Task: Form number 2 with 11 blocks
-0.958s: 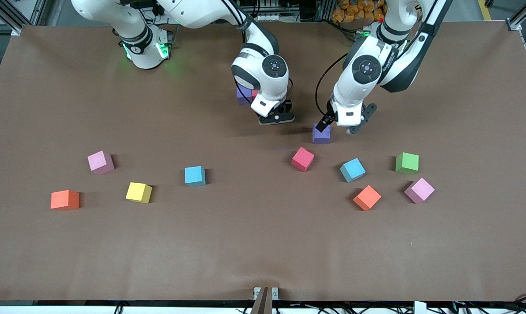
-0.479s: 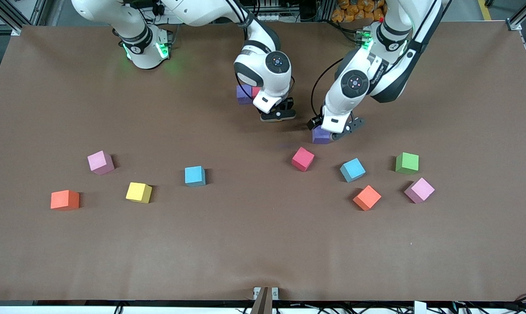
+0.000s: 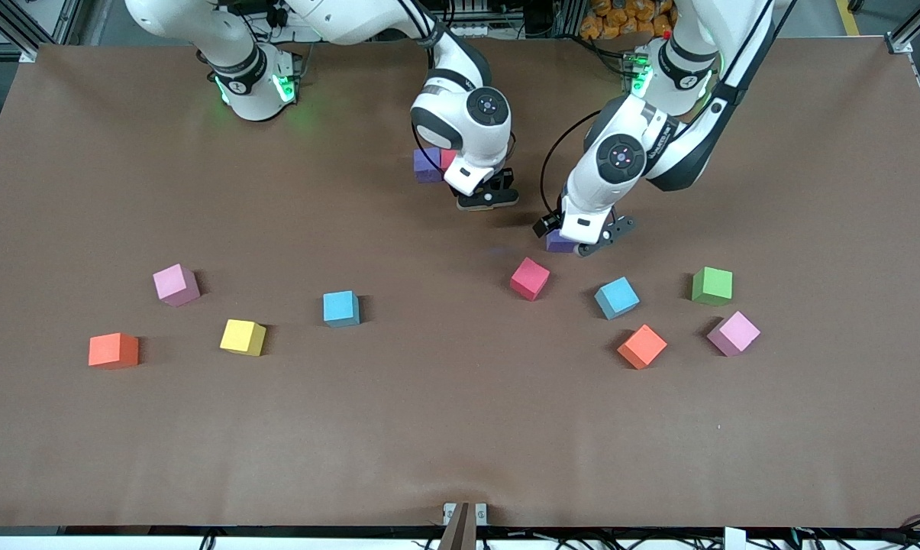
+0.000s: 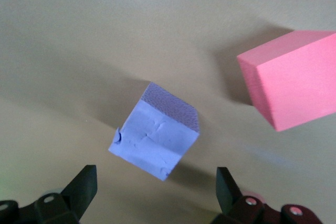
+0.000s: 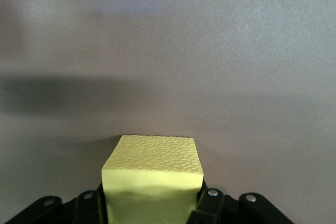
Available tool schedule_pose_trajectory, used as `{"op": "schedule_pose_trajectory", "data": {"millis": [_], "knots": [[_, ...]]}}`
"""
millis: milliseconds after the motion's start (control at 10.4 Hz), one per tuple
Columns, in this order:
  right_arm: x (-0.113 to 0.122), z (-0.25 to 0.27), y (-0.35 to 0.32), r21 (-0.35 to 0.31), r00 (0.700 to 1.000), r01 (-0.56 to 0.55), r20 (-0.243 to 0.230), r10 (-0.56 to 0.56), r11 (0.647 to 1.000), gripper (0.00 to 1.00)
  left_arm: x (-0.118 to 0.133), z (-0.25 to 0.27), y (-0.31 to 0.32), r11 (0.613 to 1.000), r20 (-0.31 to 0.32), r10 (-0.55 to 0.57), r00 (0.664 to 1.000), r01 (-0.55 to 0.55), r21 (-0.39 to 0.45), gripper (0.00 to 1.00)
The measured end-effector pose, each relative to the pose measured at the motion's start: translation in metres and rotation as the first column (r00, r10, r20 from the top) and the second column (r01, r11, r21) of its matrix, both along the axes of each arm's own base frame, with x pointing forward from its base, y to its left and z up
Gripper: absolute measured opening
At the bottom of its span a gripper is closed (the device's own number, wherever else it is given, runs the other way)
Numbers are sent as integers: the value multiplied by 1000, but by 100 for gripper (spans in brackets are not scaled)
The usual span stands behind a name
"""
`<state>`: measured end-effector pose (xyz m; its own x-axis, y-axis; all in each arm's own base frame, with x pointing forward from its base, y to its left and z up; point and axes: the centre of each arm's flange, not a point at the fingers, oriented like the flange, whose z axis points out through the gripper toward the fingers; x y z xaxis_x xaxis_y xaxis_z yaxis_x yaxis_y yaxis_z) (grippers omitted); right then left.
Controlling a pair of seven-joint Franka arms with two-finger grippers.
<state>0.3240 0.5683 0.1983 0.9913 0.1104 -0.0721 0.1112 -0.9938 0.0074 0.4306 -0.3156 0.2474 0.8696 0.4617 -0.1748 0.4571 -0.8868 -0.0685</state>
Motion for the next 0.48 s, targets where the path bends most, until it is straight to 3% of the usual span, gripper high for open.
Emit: {"op": "schedule_pose_trajectory", "data": {"millis": [192,479], "knots": [[0,0,1,6,999,36,5,-36,999,56,-5,-28,-4,996,-14,-81,997,81,42,100],[-1,0,1,9,998,58,7,-58,998,56,-6,-46,-9,993,-26,-111,994,112,43,100]]}}
